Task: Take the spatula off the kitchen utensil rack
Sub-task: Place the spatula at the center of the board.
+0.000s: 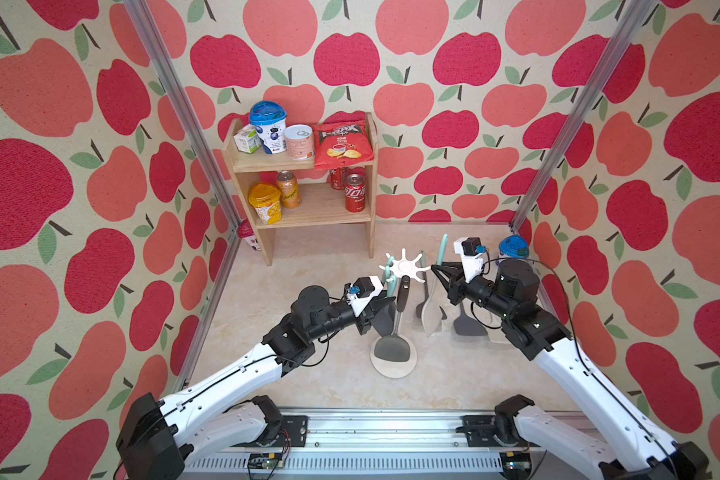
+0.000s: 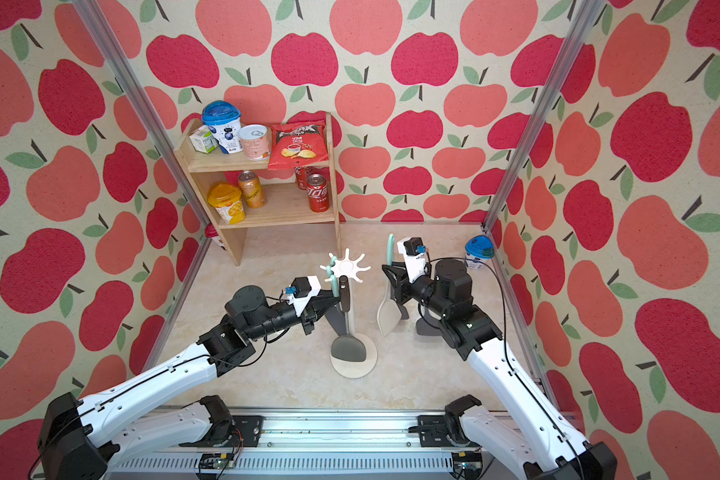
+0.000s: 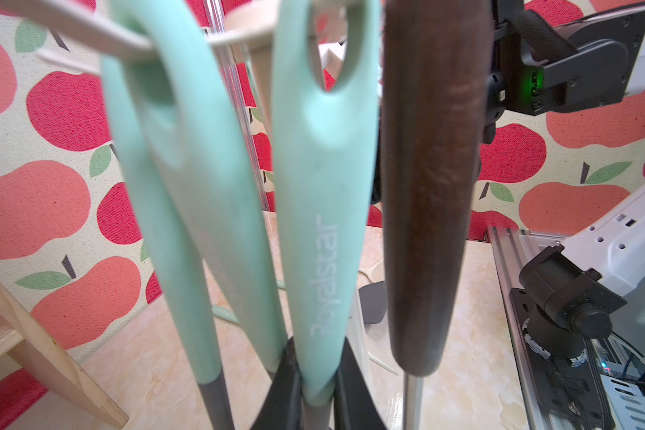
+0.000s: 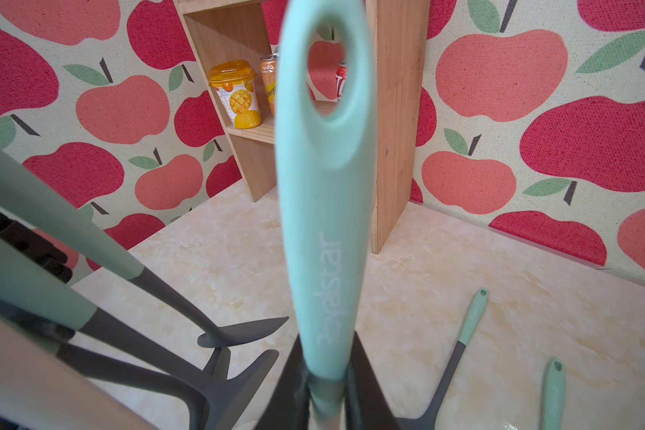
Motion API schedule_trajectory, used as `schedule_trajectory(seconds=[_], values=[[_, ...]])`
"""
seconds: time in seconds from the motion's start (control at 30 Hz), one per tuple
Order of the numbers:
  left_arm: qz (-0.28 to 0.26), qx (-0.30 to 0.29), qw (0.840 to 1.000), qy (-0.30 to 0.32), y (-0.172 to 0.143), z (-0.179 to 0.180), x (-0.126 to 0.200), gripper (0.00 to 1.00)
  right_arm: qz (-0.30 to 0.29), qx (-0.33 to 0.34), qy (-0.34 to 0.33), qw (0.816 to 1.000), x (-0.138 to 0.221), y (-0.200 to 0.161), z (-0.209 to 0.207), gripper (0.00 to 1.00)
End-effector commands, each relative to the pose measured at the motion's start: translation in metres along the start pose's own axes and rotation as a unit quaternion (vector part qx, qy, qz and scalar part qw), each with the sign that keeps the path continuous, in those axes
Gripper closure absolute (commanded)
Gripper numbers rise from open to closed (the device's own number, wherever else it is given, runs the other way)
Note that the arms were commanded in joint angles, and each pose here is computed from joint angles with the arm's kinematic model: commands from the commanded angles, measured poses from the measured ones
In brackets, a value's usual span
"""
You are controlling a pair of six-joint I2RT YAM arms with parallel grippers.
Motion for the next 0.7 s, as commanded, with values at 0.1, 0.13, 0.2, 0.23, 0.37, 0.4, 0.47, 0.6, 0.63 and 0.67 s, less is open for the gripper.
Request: schedule_trajectory(seconds=[0.1, 0.13, 0.2, 0.23, 0.37, 0.4, 0.47, 0.6, 0.63, 0.67], values=[[0.087, 0.027, 0.996, 0.006, -0.042, 0.000, 0.002, 1.00, -0.020, -0.018, -0.021, 0.999, -0.007, 0.022, -0.011, 1.00], [0.087, 0.027, 0.996, 0.006, -0.042, 0.000, 0.002, 1.00, -0.018, -0.020, -0.023, 0.999, -0.009, 0.023, -0.012, 1.00], [0.085, 0.027, 0.996, 0.006, -0.041, 0.000, 0.003, 1.00, -0.012, -0.025, -0.028, 0.999, -0.014, 0.024, -0.015, 1.00], [0.085, 0.027, 0.996, 0.006, -0.041, 0.000, 0.003, 1.00, -0.011, -0.028, -0.029, 0.999, -0.016, 0.024, -0.016, 1.00], [0.085, 0.026, 0.996, 0.006, -0.041, 0.000, 0.003, 1.00, -0.003, -0.038, -0.038, 0.999, -0.024, 0.027, -0.022, 1.00], [0.084, 0.026, 0.996, 0.005, -0.040, 0.000, 0.003, 1.00, 0.000, -0.041, -0.039, 0.998, -0.027, 0.027, -0.023, 1.00], [0.084, 0.026, 0.996, 0.005, -0.040, 0.000, 0.003, 1.00, 0.005, -0.046, -0.043, 0.998, -0.031, 0.028, -0.026, 1.00], [0.082, 0.024, 0.996, 0.004, -0.040, 0.000, 0.003, 1.00, 0.017, -0.059, -0.049, 0.997, -0.041, 0.029, -0.031, 1.00], [0.082, 0.024, 0.996, 0.004, -0.039, 0.000, 0.003, 1.00, 0.020, -0.062, -0.049, 0.997, -0.044, 0.029, -0.032, 1.00], [0.081, 0.023, 0.996, 0.004, -0.038, 0.000, 0.003, 1.00, 0.026, -0.066, -0.050, 0.996, -0.047, 0.029, -0.034, 1.00]])
Point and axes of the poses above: each gripper's point midway between its finger pads, its own x axis back along the fingers, its own z axis along the line the jaws close on, y = z × x, the point moved 7 cm from there along x, back along the fingers, and after that the axes turned 5 degrees about x, right-handed, at the moved point
